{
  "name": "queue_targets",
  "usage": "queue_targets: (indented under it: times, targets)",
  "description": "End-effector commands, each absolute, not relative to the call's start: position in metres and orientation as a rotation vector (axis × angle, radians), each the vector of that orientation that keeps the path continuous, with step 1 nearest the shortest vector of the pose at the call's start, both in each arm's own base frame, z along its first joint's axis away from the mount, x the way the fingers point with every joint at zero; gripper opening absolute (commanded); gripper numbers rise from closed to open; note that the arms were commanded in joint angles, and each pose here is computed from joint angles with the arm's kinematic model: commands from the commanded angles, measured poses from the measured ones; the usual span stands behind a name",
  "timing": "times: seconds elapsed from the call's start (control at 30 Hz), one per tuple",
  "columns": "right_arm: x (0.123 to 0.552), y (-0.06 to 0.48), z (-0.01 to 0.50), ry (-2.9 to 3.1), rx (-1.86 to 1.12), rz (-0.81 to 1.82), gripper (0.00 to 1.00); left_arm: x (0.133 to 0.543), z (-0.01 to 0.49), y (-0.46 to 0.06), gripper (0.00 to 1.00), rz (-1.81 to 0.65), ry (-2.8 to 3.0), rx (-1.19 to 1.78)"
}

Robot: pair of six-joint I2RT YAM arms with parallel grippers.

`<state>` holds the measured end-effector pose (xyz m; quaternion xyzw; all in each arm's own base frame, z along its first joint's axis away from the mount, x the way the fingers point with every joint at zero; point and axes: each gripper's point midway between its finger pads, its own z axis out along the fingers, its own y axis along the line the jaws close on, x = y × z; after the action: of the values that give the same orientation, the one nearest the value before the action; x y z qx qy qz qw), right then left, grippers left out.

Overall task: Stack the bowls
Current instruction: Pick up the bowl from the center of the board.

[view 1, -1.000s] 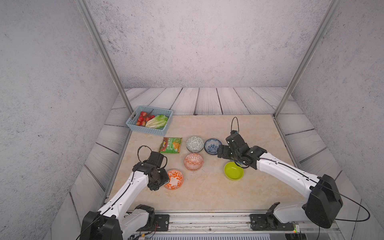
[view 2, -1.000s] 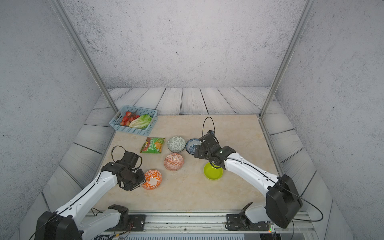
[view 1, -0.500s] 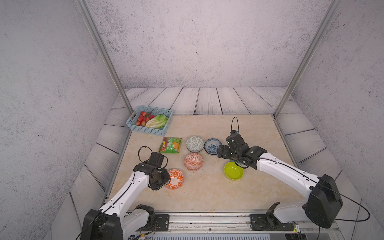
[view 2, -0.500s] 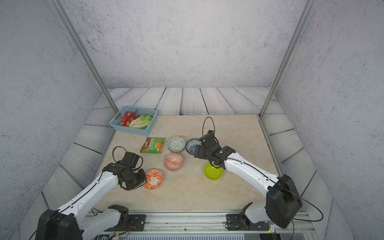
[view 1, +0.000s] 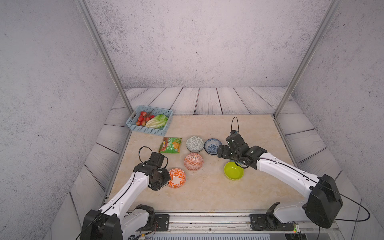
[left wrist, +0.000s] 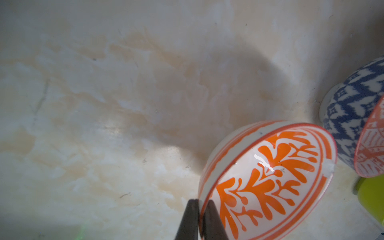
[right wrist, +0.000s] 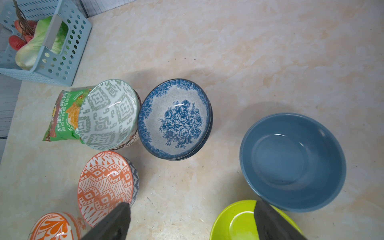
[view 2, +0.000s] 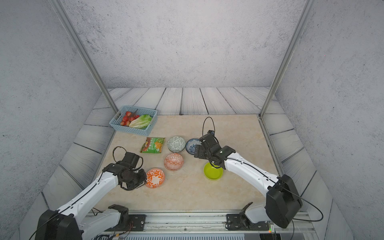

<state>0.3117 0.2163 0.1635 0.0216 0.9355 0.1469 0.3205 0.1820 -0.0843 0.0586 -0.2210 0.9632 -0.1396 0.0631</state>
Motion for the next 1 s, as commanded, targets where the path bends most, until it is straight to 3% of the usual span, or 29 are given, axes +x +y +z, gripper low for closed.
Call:
queue_targets:
  times: [0.0, 0.57, 0.97]
  targets:
    - [0.311, 0.213, 0.172, 2.427, 0.045, 0.379, 0.94, 0.181, 0.066, -0.085, 0.0, -0.425, 2.908, -0.65]
    - [0.311, 0.191, 0.182, 2.358, 0.163, 0.321, 0.99, 0.197, 0.138, -0.091, 0.0, -0.532, 2.767, -0.598]
    - [0.311, 0.184, 0.192, 2.302, 0.171, 0.319, 0.99, 0.247, 0.185, -0.135, 0.0, -0.788, 2.682, -0.508]
